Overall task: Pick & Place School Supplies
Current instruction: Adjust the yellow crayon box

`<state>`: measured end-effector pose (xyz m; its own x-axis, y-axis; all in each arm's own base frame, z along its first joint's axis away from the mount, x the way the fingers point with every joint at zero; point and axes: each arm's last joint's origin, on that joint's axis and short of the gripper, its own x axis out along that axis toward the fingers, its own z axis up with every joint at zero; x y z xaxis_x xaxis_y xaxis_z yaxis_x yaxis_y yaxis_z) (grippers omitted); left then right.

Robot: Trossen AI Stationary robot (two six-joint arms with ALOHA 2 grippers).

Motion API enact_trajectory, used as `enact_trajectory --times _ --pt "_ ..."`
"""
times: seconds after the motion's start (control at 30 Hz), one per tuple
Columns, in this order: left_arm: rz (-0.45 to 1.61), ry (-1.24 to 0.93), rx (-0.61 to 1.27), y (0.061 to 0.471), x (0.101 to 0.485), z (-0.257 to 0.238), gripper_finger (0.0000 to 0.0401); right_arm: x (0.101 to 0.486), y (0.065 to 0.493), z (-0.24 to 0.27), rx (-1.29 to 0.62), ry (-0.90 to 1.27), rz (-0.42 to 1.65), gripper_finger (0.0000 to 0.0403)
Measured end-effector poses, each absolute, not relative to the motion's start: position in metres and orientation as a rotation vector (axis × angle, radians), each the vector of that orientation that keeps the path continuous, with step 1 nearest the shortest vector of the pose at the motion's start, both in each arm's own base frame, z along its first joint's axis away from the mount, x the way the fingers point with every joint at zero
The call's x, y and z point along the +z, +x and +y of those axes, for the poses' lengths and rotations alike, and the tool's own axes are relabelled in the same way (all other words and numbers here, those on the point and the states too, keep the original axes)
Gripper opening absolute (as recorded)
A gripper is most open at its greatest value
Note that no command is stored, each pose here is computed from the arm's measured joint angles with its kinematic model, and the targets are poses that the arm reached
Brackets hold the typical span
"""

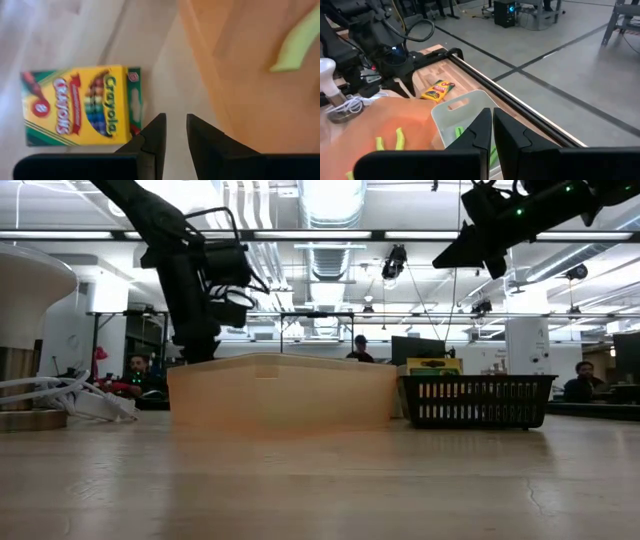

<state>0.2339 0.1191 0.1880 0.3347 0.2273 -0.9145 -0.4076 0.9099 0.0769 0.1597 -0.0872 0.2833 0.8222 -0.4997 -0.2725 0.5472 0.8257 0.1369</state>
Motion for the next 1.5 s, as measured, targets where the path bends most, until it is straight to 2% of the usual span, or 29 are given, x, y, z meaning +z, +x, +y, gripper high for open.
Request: enact_trajectory --times 0.3,0.53,0.73,1.03,1.27,1.5 --pt "1.155 -0.116 0.532 0.235 0.189 0.120 0.0080 0.282 0.161 -0.088 -0.562 0.214 0.236 0.0018" --pt "1.221 -0.036 0.464 0.231 0.190 0.118 0.0080 0.282 0.161 -0.088 -0.562 0.215 0.238 0.0018" --pt "1.193 -0.035 0.473 0.226 0.199 0.116 0.0081 0.282 0.161 -0.088 -0.562 0.215 0.237 0.0018" --pt "1.061 -0.400 0.719 0.220 0.230 0.114 0.0081 0.282 0.161 -0.088 -0.562 0.215 0.237 0.0018" --pt "0.977 -0.544 0.752 0.222 0.240 0.113 0.0081 0.282 0.161 -0.088 -0.562 0.215 0.237 0.0018" --pt "0.961 -0.593 0.795 0.221 0.239 0.115 0.0081 0.282 0.161 -0.088 -0.562 0.214 0.237 0.0018"
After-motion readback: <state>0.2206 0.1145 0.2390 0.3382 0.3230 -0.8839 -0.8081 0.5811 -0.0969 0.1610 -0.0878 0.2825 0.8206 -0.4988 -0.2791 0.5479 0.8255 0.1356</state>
